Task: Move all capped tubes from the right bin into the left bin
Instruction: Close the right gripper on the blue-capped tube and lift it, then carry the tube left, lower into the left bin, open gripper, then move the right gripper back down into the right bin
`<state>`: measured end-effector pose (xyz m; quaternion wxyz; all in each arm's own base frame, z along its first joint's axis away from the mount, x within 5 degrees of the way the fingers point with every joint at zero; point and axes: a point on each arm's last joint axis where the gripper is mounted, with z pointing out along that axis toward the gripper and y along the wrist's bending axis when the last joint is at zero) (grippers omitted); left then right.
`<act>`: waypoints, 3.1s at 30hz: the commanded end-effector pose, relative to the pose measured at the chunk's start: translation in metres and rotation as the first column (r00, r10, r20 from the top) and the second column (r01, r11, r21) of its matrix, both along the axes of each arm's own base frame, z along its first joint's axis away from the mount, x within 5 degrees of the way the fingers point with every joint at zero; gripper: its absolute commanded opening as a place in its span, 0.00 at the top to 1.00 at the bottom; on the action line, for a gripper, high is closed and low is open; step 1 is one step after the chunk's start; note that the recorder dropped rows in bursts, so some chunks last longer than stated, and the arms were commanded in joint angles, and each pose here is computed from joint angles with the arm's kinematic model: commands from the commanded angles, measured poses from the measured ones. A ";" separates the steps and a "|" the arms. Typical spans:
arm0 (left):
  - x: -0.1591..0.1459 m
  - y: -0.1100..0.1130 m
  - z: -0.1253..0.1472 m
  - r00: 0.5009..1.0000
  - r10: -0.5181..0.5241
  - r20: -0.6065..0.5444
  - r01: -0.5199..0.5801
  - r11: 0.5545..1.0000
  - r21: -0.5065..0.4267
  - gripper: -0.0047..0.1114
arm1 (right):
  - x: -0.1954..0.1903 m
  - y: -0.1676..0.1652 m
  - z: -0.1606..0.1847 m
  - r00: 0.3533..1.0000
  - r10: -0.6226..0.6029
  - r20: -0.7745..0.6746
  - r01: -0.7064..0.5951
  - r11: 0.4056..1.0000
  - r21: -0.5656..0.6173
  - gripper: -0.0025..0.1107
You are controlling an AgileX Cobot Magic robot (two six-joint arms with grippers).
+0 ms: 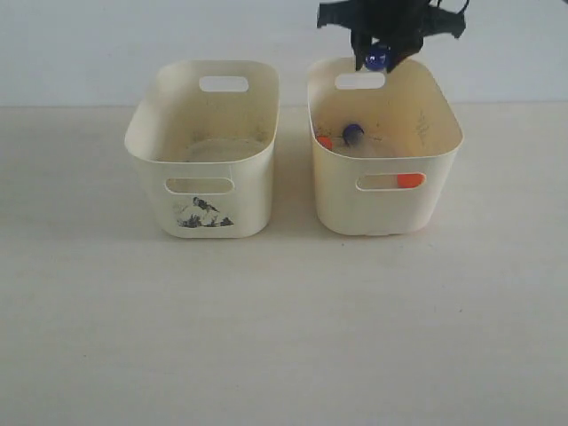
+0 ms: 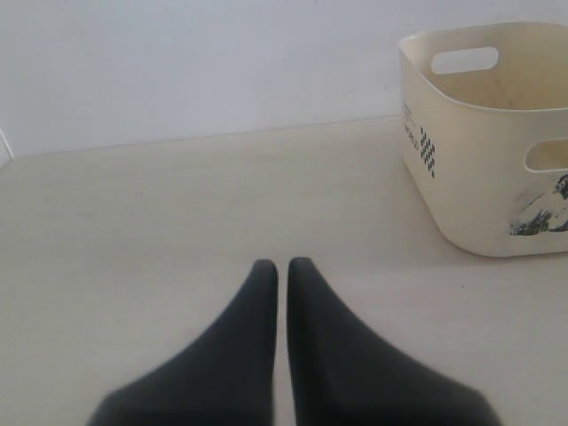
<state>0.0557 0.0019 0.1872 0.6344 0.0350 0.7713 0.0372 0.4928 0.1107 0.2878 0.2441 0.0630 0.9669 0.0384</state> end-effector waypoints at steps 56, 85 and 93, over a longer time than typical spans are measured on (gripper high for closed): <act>0.000 0.000 0.002 1.000 0.001 0.015 -0.001 1.000 -0.023 0.92 | -0.058 0.139 0.017 0.875 0.482 0.039 -0.479 0.853 0.208 0.46; 0.000 0.000 0.002 1.000 0.001 0.015 -0.001 1.000 -0.023 0.92 | -0.036 -0.003 -0.016 0.975 0.200 -0.102 -0.201 0.980 -0.001 0.72; 0.000 0.000 0.002 1.000 0.001 0.015 -0.001 1.000 -0.023 0.92 | -0.014 -0.007 -0.058 0.974 0.205 -0.092 -0.215 0.970 -0.115 0.49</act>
